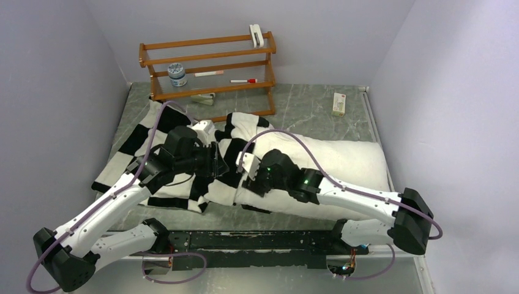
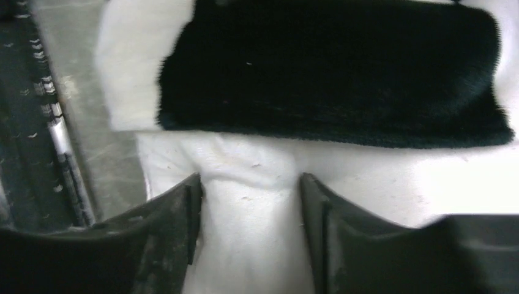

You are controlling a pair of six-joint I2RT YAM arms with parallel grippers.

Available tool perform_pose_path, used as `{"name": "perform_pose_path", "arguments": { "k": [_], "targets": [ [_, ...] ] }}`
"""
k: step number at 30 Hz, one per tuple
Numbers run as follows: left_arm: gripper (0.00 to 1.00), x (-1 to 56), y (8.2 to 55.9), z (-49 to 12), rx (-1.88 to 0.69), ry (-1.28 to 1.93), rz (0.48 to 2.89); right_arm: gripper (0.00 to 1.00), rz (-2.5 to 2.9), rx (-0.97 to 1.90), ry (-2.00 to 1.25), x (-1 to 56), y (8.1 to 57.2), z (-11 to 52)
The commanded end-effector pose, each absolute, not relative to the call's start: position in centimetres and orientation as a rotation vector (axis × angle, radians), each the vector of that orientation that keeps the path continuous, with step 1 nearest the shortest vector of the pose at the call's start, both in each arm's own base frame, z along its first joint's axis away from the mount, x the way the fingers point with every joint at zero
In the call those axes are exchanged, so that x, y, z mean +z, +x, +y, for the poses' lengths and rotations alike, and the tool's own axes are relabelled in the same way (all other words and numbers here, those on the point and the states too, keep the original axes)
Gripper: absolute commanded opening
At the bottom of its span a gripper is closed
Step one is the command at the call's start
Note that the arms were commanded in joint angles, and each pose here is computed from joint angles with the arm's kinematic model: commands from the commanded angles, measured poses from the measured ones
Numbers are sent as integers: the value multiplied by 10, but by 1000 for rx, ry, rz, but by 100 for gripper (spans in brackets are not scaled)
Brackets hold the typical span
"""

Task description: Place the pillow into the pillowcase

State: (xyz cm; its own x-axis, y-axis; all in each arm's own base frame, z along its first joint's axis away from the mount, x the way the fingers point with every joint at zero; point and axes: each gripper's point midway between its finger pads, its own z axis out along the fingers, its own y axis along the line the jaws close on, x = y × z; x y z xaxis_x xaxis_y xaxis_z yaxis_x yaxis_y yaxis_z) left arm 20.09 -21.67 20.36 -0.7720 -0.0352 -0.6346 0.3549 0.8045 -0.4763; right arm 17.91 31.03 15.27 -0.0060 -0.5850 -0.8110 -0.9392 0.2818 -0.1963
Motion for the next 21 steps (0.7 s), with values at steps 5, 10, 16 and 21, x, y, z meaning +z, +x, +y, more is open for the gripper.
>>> {"name": "perform_pose_path", "arguments": {
  "k": [5,10,16,21],
  "targets": [
    [55,195,200,-215,-688,247,2342,0,1732,444,-989,184,242,323],
    [59,190,190,-239,-660,273,2332,0,1718,697,-650,209,265,325],
    [58,168,202,-226,-453,206,2341,0,1704,755,-567,216,273,325],
    [52,165,215,-228,-400,183,2287,0,1689,784,-532,220,271,324]
  ]
}}
